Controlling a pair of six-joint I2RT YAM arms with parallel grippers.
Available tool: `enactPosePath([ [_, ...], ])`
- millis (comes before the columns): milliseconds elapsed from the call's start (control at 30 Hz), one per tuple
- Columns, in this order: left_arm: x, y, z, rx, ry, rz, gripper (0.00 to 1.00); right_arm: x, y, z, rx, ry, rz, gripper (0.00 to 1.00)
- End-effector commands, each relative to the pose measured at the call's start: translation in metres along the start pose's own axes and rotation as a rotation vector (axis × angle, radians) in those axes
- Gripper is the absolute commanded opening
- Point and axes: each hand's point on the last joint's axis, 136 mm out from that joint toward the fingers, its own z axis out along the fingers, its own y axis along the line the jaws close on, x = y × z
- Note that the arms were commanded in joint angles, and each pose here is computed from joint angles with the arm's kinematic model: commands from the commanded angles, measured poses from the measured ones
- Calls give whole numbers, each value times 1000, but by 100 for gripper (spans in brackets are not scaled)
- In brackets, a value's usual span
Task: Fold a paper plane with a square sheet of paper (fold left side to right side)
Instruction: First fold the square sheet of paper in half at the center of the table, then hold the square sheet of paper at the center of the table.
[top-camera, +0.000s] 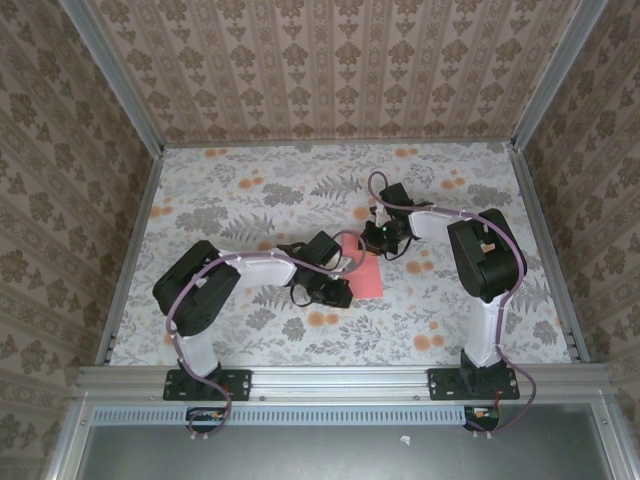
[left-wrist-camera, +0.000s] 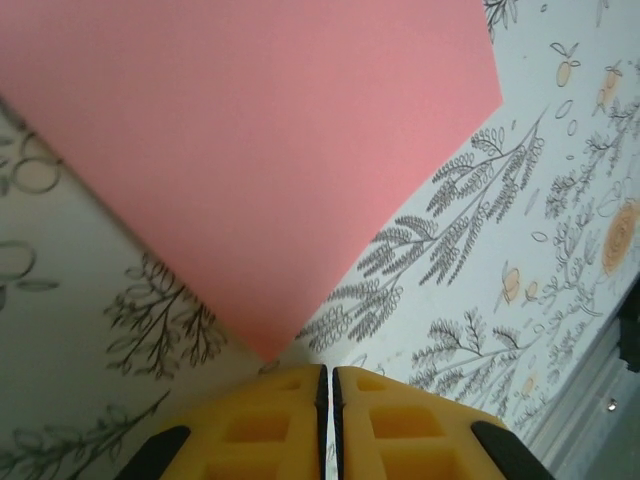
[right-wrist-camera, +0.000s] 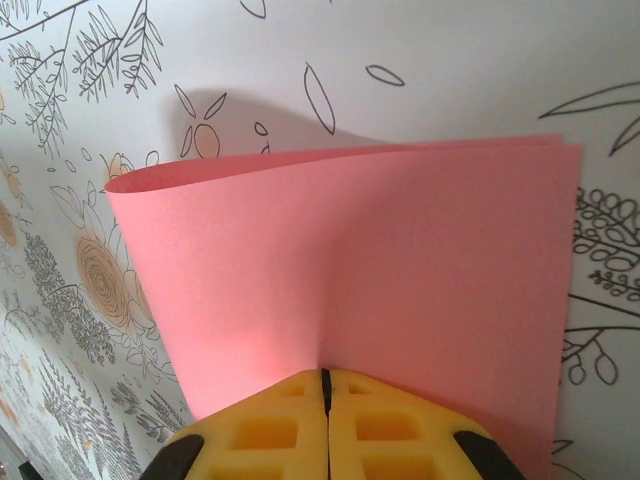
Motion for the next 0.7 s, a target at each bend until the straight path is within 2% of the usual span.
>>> enactPosePath([
  [0, -22, -9, -36, 73, -90, -26, 13, 9, -34, 8, 126, 19, 59, 7],
  [100, -46, -1, -60, 94, -162, -38, 13, 9, -33, 7, 121, 17, 58, 7],
  [200, -62, 5, -67, 114, -175, -35, 14, 8, -32, 6, 116, 12, 55, 7],
  [667, -115, 3, -23, 178, -139, -6, 14, 8, -28, 5, 100, 14, 50, 7],
])
